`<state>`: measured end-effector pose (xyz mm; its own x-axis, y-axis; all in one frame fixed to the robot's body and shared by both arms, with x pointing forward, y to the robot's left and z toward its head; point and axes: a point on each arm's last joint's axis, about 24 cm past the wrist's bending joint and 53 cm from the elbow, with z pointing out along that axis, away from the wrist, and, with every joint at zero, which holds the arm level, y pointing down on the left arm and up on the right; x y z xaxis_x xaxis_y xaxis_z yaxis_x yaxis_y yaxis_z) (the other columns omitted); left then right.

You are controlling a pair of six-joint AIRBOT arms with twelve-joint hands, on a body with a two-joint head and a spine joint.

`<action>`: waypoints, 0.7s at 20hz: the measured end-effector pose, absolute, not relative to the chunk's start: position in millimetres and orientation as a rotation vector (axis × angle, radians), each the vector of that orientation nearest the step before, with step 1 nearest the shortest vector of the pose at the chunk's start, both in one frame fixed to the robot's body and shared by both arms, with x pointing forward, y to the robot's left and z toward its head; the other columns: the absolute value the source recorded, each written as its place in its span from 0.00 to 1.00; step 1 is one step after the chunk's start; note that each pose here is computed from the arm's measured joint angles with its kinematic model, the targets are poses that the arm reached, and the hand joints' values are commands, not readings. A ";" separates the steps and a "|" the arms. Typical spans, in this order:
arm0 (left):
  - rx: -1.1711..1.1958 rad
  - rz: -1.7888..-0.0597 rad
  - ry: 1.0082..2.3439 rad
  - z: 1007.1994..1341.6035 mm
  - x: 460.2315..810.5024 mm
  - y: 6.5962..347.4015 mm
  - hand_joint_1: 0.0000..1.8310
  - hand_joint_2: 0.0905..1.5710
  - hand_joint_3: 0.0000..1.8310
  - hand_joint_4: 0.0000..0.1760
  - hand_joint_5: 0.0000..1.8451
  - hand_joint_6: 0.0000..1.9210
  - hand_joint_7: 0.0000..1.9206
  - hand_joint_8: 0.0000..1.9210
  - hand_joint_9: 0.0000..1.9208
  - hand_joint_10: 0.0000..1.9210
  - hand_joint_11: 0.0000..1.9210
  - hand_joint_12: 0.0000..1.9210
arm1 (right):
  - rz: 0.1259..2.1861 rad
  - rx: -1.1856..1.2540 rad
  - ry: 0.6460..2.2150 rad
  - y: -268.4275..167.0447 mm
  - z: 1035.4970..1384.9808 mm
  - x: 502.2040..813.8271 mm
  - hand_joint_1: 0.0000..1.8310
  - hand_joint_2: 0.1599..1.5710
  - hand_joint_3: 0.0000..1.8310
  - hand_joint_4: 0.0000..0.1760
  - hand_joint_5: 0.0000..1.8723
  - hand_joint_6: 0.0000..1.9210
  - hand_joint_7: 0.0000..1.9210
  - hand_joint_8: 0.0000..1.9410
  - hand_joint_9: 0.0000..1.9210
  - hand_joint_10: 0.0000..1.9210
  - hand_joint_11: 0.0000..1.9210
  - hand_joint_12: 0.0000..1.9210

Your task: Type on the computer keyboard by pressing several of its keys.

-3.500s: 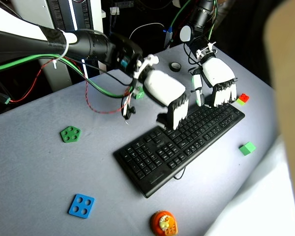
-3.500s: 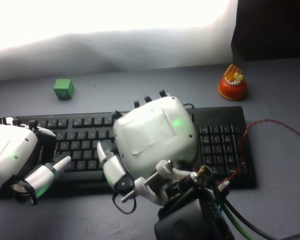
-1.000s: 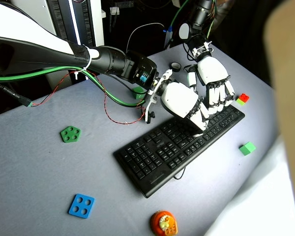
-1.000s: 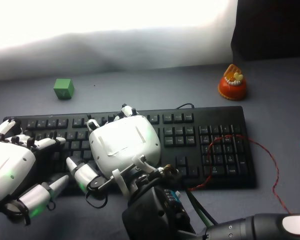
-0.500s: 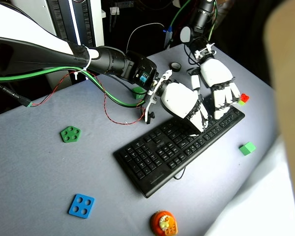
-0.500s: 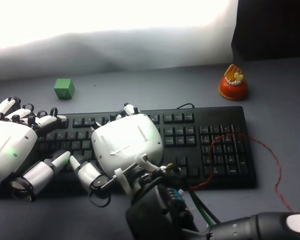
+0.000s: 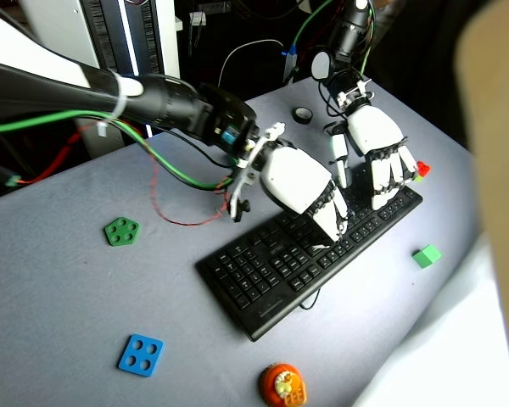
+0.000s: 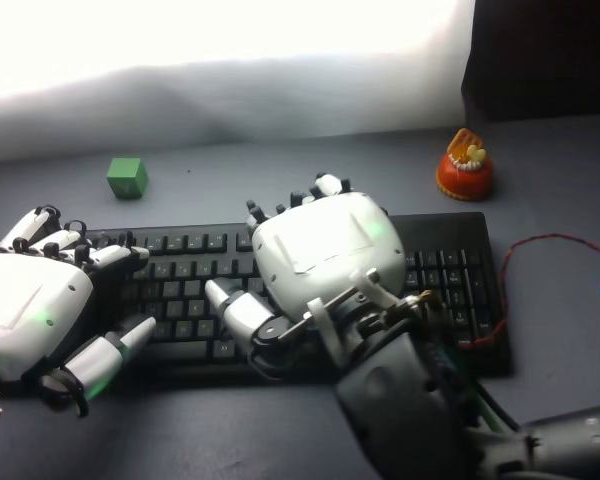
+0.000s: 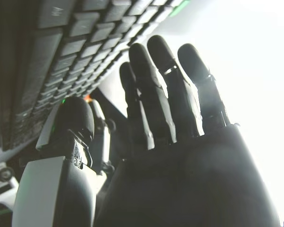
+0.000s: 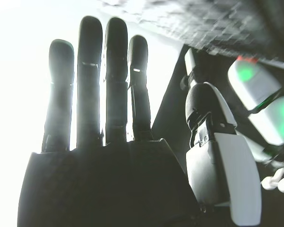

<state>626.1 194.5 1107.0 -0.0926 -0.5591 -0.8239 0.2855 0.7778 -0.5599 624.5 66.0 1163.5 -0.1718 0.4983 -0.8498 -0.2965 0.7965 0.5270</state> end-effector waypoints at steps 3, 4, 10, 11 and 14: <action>-0.236 -0.709 1.507 1106.7 626.9 196.1 0.23 0.87 0.00 0.00 0.28 0.07 0.36 0.00 0.20 0.41 0.00 0.85 | 0.711 0.182 1.607 41.6 1174.0 621.4 0.07 0.79 0.00 0.00 0.32 0.19 0.47 0.00 0.34 0.50 0.18 0.87; -0.234 -0.710 1.507 1106.7 626.7 195.6 0.23 0.87 0.00 0.00 0.28 0.07 0.36 0.00 0.20 0.41 0.00 0.85 | 0.713 0.187 1.605 37.6 1176.6 621.6 0.07 0.79 0.00 0.00 0.32 0.19 0.47 0.00 0.34 0.50 0.18 0.87; -0.228 -0.713 1.511 1104.7 625.8 193.1 0.59 0.72 0.00 0.04 0.20 0.05 0.25 0.00 0.09 0.47 0.00 0.81 | 0.685 0.187 1.638 18.5 1179.8 611.8 0.05 0.80 0.00 0.00 0.31 0.21 0.46 0.00 0.34 0.50 0.17 0.87; -0.231 -0.713 1.510 1105.0 626.1 193.4 0.62 0.71 0.00 0.12 0.18 0.04 0.22 0.00 0.06 0.47 0.00 0.80 | 0.684 0.182 1.643 17.4 1179.2 610.7 0.06 0.79 0.00 0.00 0.31 0.21 0.47 0.00 0.35 0.48 0.19 0.85; -0.230 -0.715 1.495 1108.5 626.1 193.7 0.64 0.69 0.00 0.11 0.18 0.04 0.23 0.00 0.06 0.49 0.00 0.79 | 0.663 0.199 1.636 6.3 1180.8 614.8 0.06 0.80 0.00 0.00 0.30 0.20 0.46 0.00 0.34 0.49 0.17 0.87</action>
<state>626.1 193.7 1108.5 -0.0814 -0.5602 -0.8243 0.2898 0.7781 -0.5574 614.8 6.3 1180.8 -0.1895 0.4896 -0.8511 -0.2411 0.8171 0.5237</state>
